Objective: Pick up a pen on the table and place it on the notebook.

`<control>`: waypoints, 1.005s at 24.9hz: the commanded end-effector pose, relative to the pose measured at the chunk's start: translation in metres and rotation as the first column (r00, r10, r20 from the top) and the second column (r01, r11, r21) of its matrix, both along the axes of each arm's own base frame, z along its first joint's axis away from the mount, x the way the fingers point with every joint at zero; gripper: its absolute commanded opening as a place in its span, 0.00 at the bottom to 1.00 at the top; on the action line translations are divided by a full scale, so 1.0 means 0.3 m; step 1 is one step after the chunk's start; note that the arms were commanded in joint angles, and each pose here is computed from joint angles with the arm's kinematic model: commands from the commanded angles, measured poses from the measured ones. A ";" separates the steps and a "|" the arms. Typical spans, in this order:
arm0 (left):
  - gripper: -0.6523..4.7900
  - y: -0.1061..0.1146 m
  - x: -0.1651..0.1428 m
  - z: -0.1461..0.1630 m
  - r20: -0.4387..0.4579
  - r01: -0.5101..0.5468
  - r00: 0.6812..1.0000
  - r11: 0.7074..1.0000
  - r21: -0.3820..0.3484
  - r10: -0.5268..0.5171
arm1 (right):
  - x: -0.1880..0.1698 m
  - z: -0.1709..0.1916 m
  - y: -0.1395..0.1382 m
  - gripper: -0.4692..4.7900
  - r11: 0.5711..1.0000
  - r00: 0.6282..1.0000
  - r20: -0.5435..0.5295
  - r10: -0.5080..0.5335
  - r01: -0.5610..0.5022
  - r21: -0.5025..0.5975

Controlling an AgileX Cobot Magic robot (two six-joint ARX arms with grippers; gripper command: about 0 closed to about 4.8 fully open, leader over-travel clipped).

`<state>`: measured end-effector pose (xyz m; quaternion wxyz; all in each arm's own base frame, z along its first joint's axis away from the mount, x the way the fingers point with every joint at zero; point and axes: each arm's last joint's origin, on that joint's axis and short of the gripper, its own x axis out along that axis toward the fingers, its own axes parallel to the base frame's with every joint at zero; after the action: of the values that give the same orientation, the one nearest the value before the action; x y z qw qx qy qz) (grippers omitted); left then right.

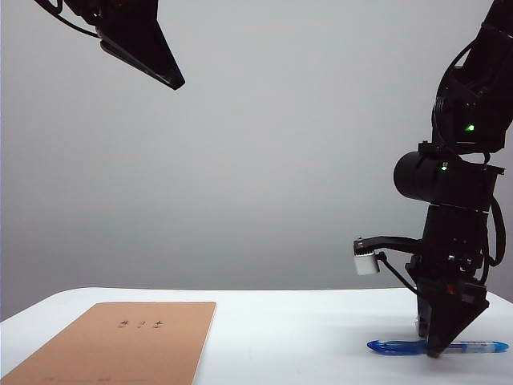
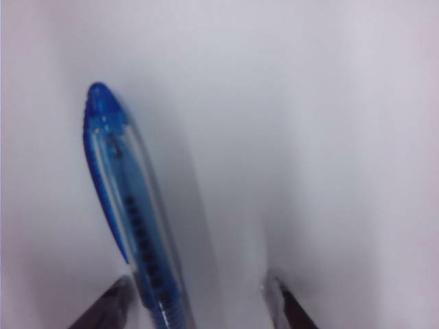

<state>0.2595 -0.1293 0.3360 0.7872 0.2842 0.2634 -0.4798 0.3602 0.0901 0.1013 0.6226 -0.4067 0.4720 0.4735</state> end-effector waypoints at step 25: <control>0.29 -0.004 0.009 0.015 0.046 0.005 0.999 1.000 -0.026 -0.004 | 0.008 -0.097 0.006 0.18 0.998 0.996 -0.061 -0.063 0.064 0.021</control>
<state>0.2617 -0.1302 0.3376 0.7924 0.2858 0.2501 -0.4774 0.3678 0.0915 0.0909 0.6408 -0.3748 0.4743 0.4732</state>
